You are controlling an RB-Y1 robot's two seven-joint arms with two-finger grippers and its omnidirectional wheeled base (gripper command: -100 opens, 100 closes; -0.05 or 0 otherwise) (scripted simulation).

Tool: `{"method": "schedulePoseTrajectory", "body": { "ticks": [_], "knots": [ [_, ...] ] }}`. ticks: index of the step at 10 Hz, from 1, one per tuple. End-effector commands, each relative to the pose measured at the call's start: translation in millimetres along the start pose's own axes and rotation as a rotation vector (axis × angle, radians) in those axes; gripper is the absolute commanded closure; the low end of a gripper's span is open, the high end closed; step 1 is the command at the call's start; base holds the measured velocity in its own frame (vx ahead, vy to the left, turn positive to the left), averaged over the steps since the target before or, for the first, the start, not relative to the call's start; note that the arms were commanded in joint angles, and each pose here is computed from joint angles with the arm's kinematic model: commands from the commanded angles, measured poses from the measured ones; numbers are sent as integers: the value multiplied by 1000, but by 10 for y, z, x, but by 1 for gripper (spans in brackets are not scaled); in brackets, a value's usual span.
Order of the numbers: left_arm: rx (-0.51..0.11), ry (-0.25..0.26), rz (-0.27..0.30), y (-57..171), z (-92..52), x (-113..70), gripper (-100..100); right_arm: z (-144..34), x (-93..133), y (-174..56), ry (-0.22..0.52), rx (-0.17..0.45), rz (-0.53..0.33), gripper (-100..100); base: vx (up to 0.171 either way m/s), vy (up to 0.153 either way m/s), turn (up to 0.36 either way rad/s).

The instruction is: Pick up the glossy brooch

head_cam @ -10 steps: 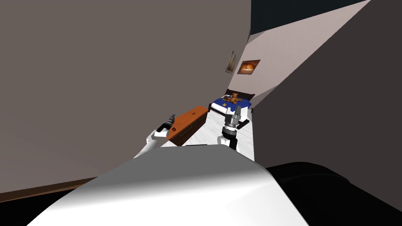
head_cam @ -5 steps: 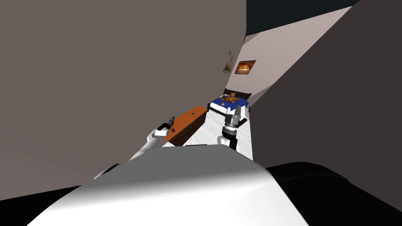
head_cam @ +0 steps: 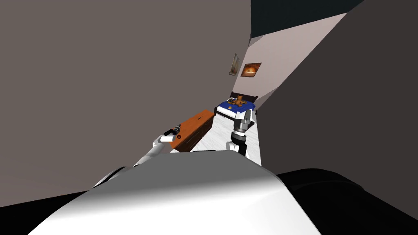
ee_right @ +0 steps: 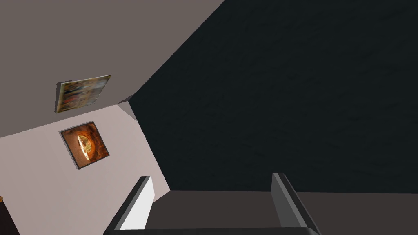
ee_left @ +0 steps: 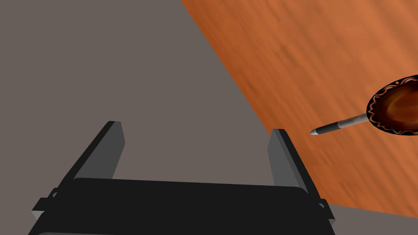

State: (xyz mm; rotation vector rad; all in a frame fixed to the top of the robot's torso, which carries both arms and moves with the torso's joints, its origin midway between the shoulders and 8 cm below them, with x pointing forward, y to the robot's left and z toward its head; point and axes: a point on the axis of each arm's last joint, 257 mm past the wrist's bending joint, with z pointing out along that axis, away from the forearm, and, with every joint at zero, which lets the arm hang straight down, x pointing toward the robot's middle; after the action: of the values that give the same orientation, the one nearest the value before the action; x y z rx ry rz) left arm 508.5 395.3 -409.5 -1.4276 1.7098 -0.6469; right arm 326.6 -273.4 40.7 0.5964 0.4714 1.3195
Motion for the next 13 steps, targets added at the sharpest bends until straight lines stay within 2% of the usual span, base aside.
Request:
{"method": "schedulePoseTrajectory", "body": {
  "ticks": [1, 2, 3, 4, 5, 6, 8, 9, 10, 11, 12, 13],
  "knots": [
    [-65, 5, -6, 125, 60, -44, -100, 0, 0, 0, 0, 0, 0, 0, 10, 35, -125],
    [-107, 1, -9, 303, 59, -70, -100, 0, 0, 0, 0, 0, 0, 0, 5, 32, -87],
    [-110, 0, -9, 322, 59, -75, -100, 0, 0, 0, 0, 0, 0, 0, -1, 14, 8],
    [-174, 4, -16, 482, 76, -105, -100, 0, 0, 0, 0, 0, 0, 0, 2, 17, -147],
    [-192, -1, -18, 574, 71, -125, -100, 0, 0, 0, 0, 0, 0, 0, 7, 27, -80],
    [-239, 6, -23, 658, 77, -137, -100, 0, 0, 0, 0, 0, 0, 0, 6, 37, -135],
    [-270, -1, -28, 816, 60, -174, -100, 0, 0, 0, 0, 0, 0, 0, 2, 25, -33],
    [-328, 2, -35, 957, 45, -200, -100, 0, 0, 0, 0, 0, 0, 0, 5, 20, -123],
    [-340, -1, -37, 1014, 35, -214, -100, 0, 0, 0, 0, 0, 0, 0, 2, 27, -94],
    [-397, 1, -45, 1158, 6, -240, -100, 0, 0, 0, 0, 0, 0, 0, -5, 35, -146],
    [-417, -4, -48, 1257, -17, -264, -100, 0, 0, 0, 0, 0, 0, 0, 2, 33, -76],
    [-472, -2, -57, 1388, -57, -288, -100, 0, 0, 0, 0, 0, 0, 0, 11, 32, -146]
  ]
}}
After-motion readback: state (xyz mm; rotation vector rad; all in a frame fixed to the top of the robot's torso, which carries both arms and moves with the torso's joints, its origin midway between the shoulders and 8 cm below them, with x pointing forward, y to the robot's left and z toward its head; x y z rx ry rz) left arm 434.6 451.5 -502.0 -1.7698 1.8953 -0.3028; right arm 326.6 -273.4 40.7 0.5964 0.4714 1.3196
